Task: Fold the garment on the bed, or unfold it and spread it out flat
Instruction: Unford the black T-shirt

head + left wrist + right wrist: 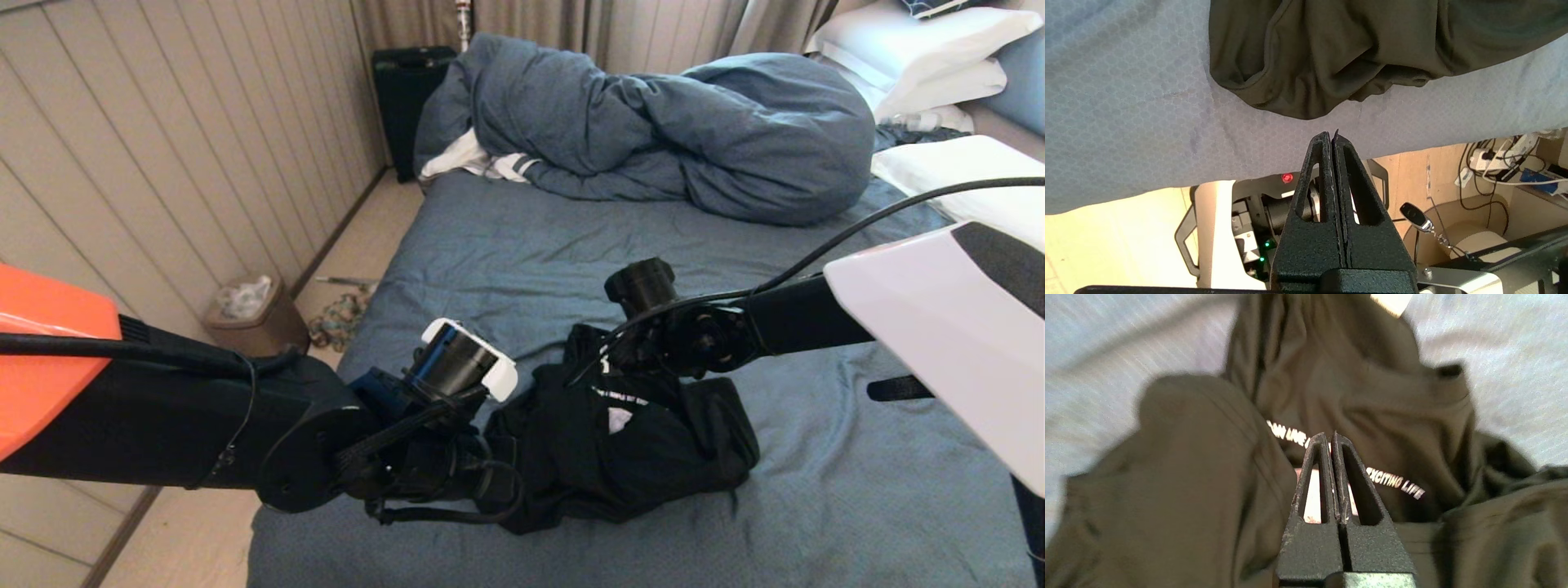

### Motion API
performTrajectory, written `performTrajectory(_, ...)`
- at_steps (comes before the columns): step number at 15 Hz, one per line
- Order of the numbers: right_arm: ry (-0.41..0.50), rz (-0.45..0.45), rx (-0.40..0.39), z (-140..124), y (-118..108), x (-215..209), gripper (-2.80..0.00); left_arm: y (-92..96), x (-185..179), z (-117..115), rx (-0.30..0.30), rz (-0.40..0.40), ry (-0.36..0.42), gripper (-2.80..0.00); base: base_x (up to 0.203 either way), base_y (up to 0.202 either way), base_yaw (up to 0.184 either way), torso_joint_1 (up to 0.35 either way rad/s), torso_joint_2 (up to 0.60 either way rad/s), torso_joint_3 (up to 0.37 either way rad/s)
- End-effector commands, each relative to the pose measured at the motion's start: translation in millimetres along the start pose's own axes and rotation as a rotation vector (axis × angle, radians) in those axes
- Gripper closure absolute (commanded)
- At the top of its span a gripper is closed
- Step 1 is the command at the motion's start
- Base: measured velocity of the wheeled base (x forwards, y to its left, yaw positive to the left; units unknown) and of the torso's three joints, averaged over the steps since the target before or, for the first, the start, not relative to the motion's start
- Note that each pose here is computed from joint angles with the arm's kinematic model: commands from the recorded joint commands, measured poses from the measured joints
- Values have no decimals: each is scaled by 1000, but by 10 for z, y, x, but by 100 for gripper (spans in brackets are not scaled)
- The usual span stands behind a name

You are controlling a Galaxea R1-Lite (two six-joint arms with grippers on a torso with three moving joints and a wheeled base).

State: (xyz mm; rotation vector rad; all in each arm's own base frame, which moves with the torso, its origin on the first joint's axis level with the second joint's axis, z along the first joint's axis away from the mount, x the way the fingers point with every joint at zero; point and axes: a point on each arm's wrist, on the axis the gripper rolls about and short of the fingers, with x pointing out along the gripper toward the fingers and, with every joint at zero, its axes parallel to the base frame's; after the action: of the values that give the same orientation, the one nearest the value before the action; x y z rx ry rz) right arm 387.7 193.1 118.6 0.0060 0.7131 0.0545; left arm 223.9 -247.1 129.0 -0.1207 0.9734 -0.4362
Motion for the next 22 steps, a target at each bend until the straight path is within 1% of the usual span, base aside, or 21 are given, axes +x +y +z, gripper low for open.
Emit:
performTrajectory(1,59,-16,-18,-180,43,233,0,0,28,-6,-4,1,0,0,0,0,0,0,0,0)
performTrajectory(4,64,-16,-16,-210,111,451,0,7,2,-16,-5,-10,-24,0,0,0,0,0,0,0)
performTrajectory(5,67,-19,-15,-220,116,512,0,3,4,-31,-2,-11,-21,0,0,0,0,0,0,0)
performTrajectory(6,82,-23,-18,-245,111,531,0,0,9,-38,-1,-10,-18,0,0,0,0,0,0,0)
performTrajectory(10,191,-58,-28,-435,41,511,0,-29,-9,-75,10,-21,-10,0,0,0,0,0,0,0)
performTrajectory(12,254,-74,-48,-606,-26,396,0,-59,-22,-105,20,-25,-8,0,0,0,0,0,0,0)
performTrajectory(14,334,-82,-77,-853,-99,237,0,-76,-22,-119,25,-28,-5,0,0,0,0,0,0,0)
performTrajectory(16,378,-86,-76,-1043,-189,79,0,-80,-33,-117,26,-29,-8,0,0,0,0,0,0,0)
performTrajectory(18,391,-84,-64,-1213,-307,-117,0,-78,-23,-124,26,-27,-5,0,0,0,0,0,0,0)
performTrajectory(20,382,-76,-56,-1319,-409,-347,0,-78,-21,-125,26,-26,-4,0,0,0,0,0,0,0)
performTrajectory(22,404,-83,-59,-1492,-532,-561,0,-78,-22,-124,26,-27,-5,0,0,0,0,0,0,0)
